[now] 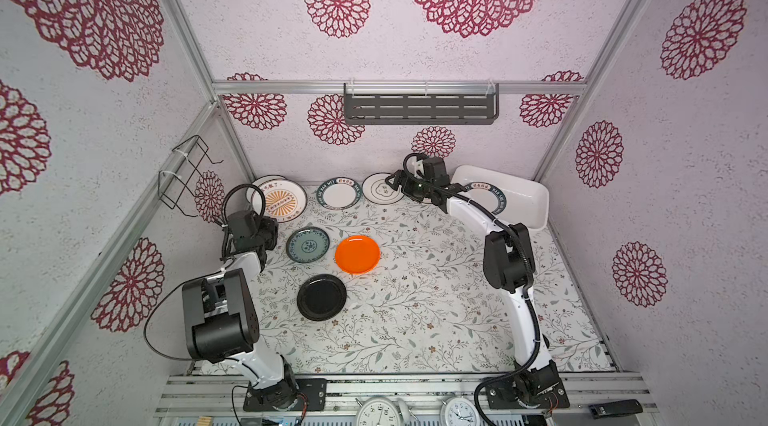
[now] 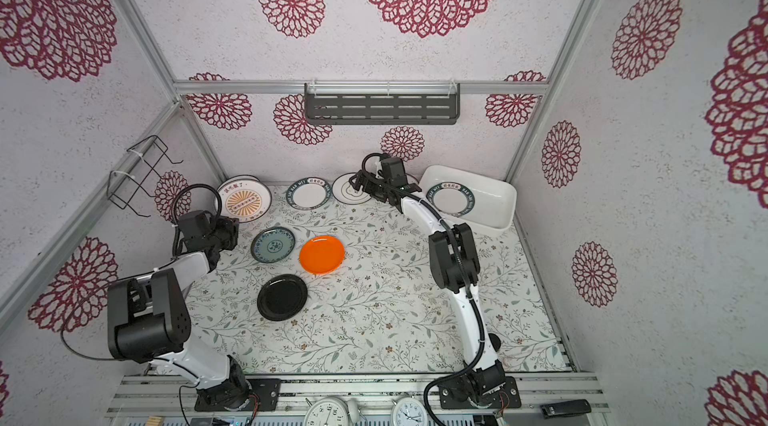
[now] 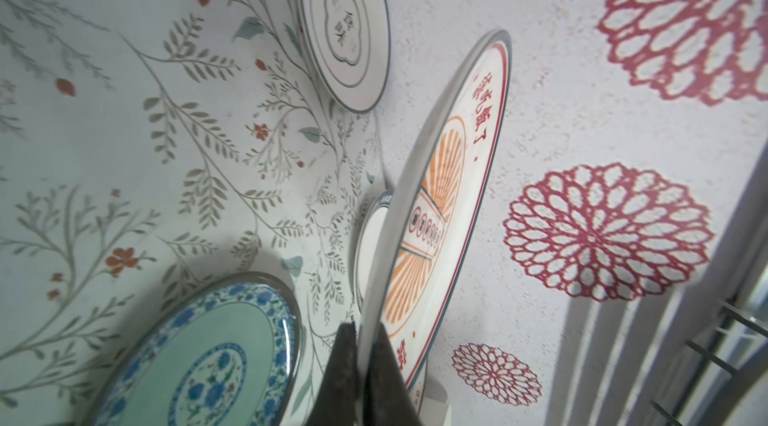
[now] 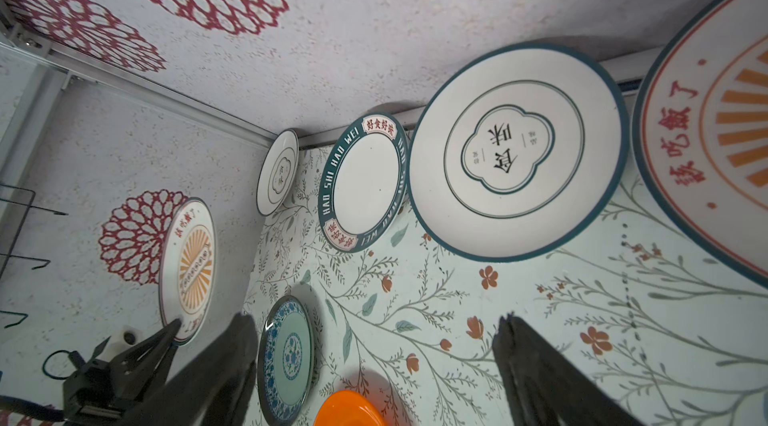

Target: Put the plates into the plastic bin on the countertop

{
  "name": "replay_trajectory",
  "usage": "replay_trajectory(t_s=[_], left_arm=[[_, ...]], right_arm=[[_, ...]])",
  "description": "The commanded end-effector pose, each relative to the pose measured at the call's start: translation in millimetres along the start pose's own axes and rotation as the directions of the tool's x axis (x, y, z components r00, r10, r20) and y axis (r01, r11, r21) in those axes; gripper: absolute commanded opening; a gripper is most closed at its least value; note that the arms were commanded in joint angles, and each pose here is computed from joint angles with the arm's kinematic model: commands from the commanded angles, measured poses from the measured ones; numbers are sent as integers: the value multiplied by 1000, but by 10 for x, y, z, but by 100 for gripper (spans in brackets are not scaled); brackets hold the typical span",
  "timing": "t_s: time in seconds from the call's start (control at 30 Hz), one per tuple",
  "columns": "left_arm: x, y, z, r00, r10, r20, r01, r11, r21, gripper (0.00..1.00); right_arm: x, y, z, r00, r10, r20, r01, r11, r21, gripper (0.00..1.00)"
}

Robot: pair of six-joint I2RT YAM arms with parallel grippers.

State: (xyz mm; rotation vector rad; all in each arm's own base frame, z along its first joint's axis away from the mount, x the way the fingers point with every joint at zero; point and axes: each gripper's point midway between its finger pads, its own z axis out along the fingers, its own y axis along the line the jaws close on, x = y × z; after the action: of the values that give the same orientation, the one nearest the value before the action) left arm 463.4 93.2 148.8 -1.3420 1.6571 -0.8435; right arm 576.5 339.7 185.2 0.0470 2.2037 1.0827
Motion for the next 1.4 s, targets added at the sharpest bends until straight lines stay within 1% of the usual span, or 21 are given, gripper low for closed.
replay_trajectory(t_s=[0.0,0.17,0.23,0.37,0.43,0.6,0.7,0.8,0.87,0.97,1.0,1.1,1.17,1.27,1.37], left_arm=[[251,-320,-77,995,40,-87,-35,998,60,0],[746,-623,-134,961,122,-249,-92,988,128,0],[963,-731,-181,936,164,-311,-119,980,160,0],[1342,-883,-286,886,253,-389,-184,961,206,0],[1486,-946,-328,862,279,-423,-193,953,235,0],[1678,-1037,-405,823,326,-465,-220,938,268,0],[1731,-1085,-416,807,349,-476,-236,930,282,0],[1715,-1101,-412,803,367,-469,-261,925,277,0],[1649,-1096,-411,812,375,-446,-284,923,258,0],[1577,-1134,-412,823,378,-425,-289,922,259,0],[1528,-1134,-410,831,372,-413,-289,924,252,0],[1337,-1045,-392,875,337,-348,-280,938,204,0],[1253,-1016,-385,889,317,-331,-261,944,201,0],[1267,-1028,-366,873,338,-352,-282,938,201,0],[1425,-1133,-361,833,367,-413,-284,926,250,0]], right_arm=[[-196,578,-343,996,-71,48,76,992,-104,93],[84,736,-289,995,-99,-2,98,985,-143,95],[191,803,-264,995,-101,-23,96,982,-160,95],[394,900,-196,992,-107,-65,93,978,-184,93],[457,924,-175,991,-104,-80,87,979,-187,89],[496,944,-165,991,-96,-88,79,980,-185,79],[487,963,-183,992,-99,-80,83,980,-179,73],[463,955,-225,992,-105,-68,94,983,-157,72],[429,908,-270,992,-111,-51,105,987,-120,76],[364,923,-375,991,-132,-17,130,986,-106,84],[341,939,-417,991,-136,-6,135,985,-104,86],[288,956,-539,992,-126,24,128,986,-103,86],[270,1016,-608,992,-118,42,123,983,-134,87],[242,1128,-664,992,-110,59,120,976,-183,87],[255,1254,-646,994,-95,58,106,964,-242,87]])
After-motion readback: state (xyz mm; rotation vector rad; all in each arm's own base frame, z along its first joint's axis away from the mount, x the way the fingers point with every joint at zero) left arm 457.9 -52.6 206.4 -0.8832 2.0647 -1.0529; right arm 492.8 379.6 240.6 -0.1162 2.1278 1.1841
